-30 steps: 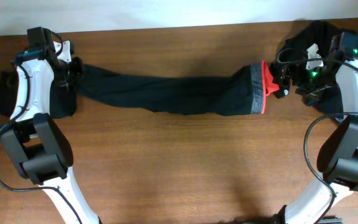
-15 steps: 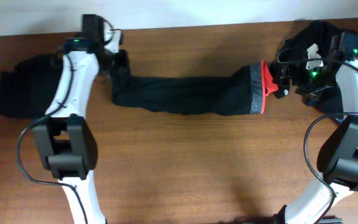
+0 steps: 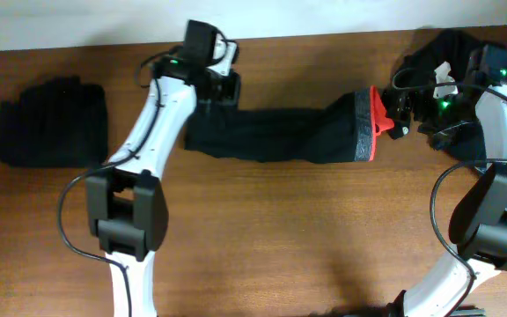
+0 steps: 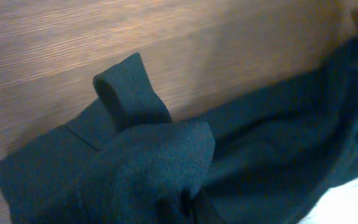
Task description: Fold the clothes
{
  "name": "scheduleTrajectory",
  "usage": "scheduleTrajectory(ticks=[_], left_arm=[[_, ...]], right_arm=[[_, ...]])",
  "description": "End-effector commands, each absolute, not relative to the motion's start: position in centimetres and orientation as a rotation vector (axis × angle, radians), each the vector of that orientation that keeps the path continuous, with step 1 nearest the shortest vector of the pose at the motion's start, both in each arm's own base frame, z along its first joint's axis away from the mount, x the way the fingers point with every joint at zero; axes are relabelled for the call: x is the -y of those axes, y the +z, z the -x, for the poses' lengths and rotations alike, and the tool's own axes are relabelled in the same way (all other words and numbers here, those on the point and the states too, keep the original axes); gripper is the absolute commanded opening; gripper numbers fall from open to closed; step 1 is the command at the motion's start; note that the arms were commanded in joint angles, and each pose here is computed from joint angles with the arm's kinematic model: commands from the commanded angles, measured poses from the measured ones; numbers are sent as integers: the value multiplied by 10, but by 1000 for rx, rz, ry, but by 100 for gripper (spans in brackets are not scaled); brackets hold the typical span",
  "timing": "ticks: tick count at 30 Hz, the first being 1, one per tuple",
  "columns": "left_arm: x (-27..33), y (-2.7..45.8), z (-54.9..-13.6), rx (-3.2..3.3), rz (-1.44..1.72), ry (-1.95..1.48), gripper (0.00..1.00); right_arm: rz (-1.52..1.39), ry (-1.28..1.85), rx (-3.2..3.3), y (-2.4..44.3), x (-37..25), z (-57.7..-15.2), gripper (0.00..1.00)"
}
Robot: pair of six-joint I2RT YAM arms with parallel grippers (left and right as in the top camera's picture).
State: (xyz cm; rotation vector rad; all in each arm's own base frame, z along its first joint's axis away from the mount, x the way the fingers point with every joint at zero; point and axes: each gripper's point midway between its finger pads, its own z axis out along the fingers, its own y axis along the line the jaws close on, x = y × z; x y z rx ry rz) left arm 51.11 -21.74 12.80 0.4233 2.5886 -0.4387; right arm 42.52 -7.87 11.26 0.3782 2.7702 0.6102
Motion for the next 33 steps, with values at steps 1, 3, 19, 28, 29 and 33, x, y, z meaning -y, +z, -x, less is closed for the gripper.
scheduleTrajectory(ticks=[1,3,19,28,29,33], left_arm=[[238,160,-507,-2509,-461,-382,1],[248,156,-503,-2513,-485,-380,1],[283,132,-492,-2530,-571,-398,99],[240,137,-504,-2564,-472,-318,99],[233,139,-506,-2567,-456,-313,99],[200,155,-512,-2571,-377,-292,99]], right_arm=[[-368,642,-2751,118,75,-428,99],[-366,654,-2746,118,74,-429,99],[-365,654,-2745,119,74,-429,99],[-378,631,-2743,115,81,-430,99],[-376,629,-2739,114,82,-432,99],[-325,612,-2722,104,85,-443,99]])
